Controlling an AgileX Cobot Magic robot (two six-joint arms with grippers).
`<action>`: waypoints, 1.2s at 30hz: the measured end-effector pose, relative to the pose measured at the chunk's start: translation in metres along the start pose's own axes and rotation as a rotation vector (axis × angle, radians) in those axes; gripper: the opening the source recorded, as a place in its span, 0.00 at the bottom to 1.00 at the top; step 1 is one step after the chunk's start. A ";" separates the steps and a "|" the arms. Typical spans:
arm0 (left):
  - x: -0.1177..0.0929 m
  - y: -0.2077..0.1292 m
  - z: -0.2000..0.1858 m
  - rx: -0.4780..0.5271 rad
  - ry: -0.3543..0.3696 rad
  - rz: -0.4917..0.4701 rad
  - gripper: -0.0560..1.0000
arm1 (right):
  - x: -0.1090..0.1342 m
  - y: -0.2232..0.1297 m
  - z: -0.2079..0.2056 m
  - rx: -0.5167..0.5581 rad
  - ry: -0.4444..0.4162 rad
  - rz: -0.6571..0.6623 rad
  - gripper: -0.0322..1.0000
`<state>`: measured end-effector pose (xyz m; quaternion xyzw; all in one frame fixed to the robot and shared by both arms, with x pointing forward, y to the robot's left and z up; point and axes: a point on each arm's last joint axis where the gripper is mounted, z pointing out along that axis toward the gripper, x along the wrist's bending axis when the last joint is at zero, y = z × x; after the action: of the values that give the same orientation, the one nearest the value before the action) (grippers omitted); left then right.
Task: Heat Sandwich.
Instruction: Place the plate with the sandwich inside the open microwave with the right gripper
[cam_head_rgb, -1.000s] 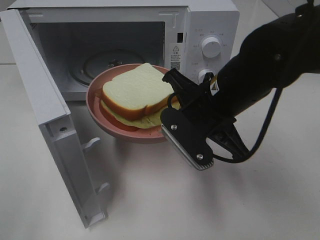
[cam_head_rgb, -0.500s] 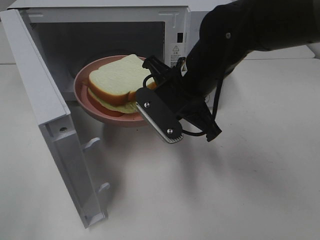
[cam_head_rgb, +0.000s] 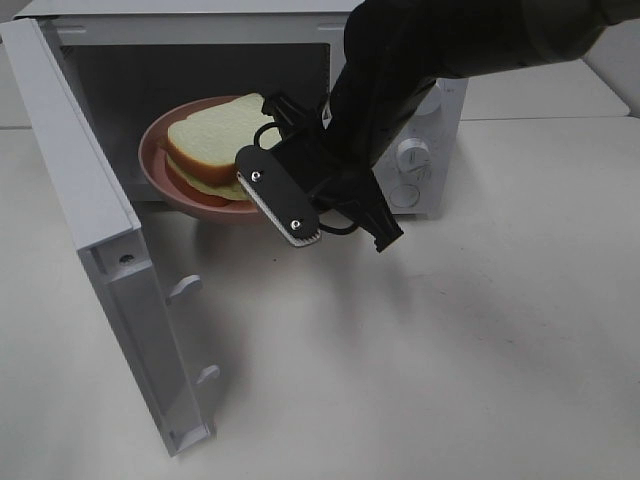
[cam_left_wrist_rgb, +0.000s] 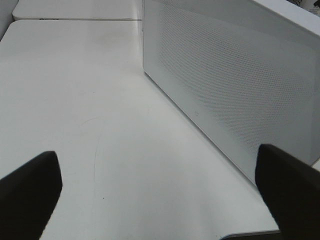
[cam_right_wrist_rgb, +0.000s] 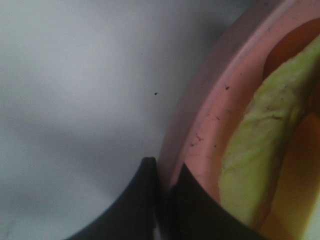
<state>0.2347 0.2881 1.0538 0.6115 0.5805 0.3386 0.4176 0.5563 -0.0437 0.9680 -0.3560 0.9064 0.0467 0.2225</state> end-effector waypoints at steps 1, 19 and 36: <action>0.000 0.000 0.000 0.000 0.000 0.000 0.99 | -0.005 -0.001 0.003 0.004 -0.006 0.008 0.08; 0.000 0.000 0.000 0.000 0.000 0.000 0.99 | -0.037 -0.003 0.021 0.019 -0.004 0.076 0.08; 0.000 0.000 0.000 0.000 0.000 0.000 0.99 | -0.073 -0.010 0.040 0.075 0.002 0.198 0.08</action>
<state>0.2347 0.2881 1.0538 0.6115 0.5805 0.3386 0.4176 0.6250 0.0038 0.9649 -0.2561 0.9385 0.0342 0.2291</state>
